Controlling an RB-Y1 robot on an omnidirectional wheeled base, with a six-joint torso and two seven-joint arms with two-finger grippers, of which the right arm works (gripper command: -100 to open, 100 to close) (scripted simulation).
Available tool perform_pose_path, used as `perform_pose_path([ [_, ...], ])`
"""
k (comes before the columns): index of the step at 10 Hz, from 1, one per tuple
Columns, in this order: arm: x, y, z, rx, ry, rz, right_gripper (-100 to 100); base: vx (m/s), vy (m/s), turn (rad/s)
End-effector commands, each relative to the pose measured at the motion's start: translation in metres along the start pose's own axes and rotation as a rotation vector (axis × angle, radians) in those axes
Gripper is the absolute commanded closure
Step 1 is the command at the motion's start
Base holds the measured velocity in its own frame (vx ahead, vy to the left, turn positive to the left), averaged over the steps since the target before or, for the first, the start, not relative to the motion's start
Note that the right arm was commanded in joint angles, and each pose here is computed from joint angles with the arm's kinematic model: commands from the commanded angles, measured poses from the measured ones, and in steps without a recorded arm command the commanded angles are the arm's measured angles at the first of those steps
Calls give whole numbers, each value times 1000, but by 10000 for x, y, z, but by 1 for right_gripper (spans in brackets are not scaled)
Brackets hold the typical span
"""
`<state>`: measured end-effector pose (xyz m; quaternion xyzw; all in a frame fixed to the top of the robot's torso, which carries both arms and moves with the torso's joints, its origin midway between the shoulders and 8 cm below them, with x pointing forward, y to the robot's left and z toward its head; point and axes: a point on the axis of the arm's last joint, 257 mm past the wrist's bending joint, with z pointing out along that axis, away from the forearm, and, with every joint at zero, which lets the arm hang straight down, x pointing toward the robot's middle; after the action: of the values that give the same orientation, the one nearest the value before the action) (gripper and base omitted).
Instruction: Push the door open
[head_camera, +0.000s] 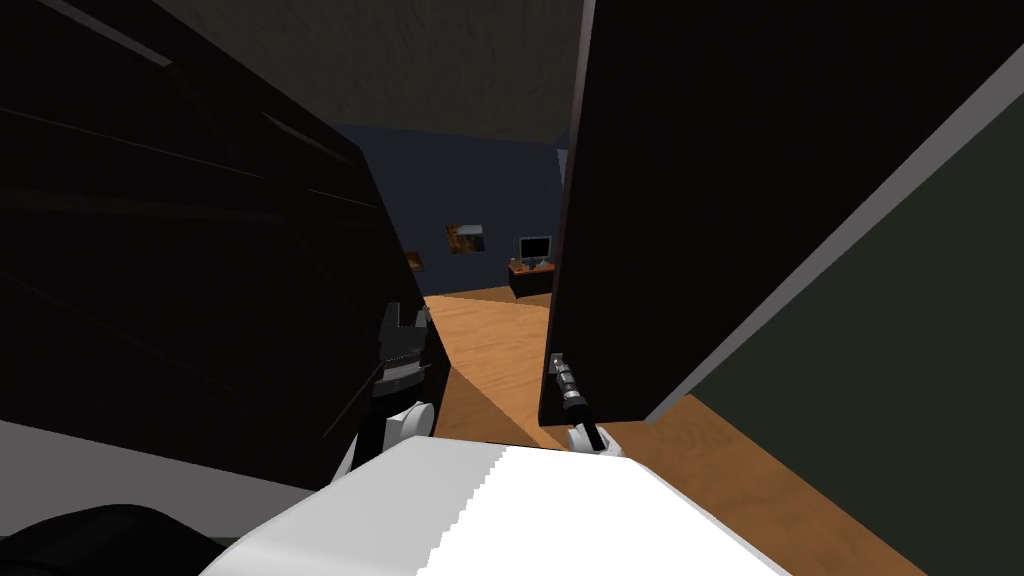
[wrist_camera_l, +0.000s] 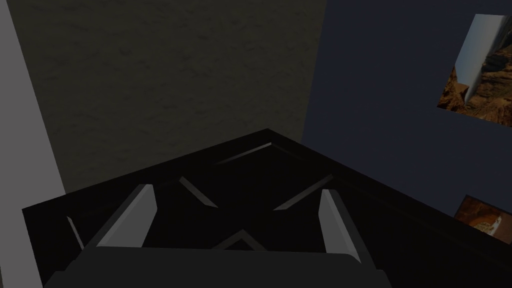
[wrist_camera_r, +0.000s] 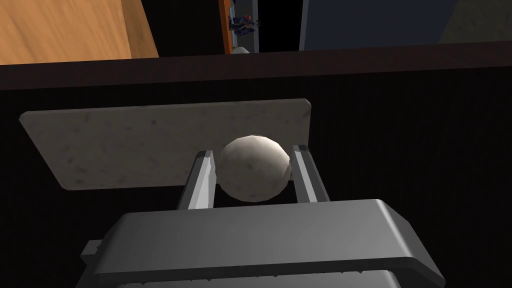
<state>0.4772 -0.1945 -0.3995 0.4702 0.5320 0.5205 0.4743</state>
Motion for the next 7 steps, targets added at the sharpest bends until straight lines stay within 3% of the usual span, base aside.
perform_pose_path([
  [1, -125, 63, 46, -15, -20, -9, 100, 142, 49, -24],
  [7, -478, 69, 36, -13, -95, -17, 100, 169, 56, -36],
])
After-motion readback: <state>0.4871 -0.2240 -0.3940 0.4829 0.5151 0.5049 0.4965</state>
